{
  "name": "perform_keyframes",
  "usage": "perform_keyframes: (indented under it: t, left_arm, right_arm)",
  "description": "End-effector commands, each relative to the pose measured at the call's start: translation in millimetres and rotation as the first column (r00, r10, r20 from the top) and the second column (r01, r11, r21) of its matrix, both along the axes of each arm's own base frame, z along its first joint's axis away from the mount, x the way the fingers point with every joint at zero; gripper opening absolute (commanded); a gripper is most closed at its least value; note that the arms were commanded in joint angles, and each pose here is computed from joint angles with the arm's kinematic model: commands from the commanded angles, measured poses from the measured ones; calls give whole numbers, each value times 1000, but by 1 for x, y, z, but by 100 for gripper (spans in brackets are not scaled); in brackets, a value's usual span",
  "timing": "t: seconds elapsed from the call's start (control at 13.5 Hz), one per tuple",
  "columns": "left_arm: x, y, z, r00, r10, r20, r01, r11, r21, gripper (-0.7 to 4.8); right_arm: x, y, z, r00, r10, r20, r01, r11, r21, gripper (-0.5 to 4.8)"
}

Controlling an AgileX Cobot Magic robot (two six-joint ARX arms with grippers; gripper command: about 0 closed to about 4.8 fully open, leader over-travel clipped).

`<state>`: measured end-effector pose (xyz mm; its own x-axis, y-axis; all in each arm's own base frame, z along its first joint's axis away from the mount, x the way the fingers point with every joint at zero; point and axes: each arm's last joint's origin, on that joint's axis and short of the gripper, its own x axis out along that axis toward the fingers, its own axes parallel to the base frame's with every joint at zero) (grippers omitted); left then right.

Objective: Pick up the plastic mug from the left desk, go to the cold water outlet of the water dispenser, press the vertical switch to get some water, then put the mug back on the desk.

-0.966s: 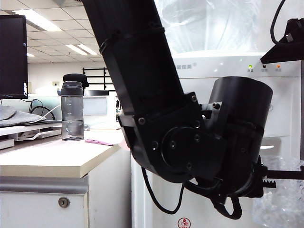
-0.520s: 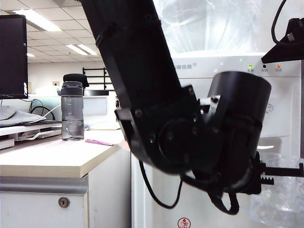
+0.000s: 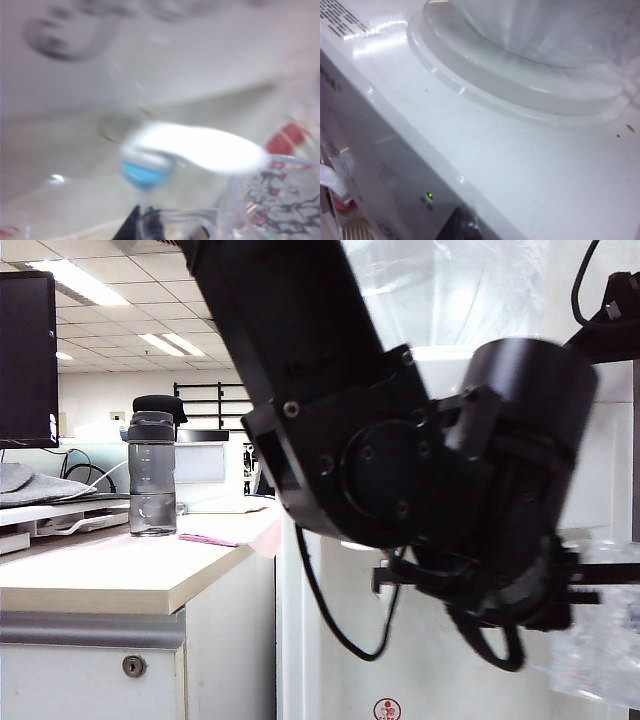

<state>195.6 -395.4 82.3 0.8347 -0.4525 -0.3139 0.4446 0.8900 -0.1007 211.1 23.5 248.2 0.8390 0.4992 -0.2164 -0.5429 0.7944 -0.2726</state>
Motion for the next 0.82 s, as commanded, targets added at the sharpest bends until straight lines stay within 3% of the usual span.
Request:
perform_keyframes:
  t: [0.07, 0.82]
  left_arm:
    - [-7, -6, 15, 1000, -15, 19, 17, 998, -63, -6]
    - [-18, -9, 28, 999, -9, 40, 13, 996, -84, -6]
  right_arm:
    - [4, -3, 14, 993, -63, 99, 63, 998, 2, -1]
    - [0, -6, 31, 982, -103, 155, 103, 995, 12, -1]
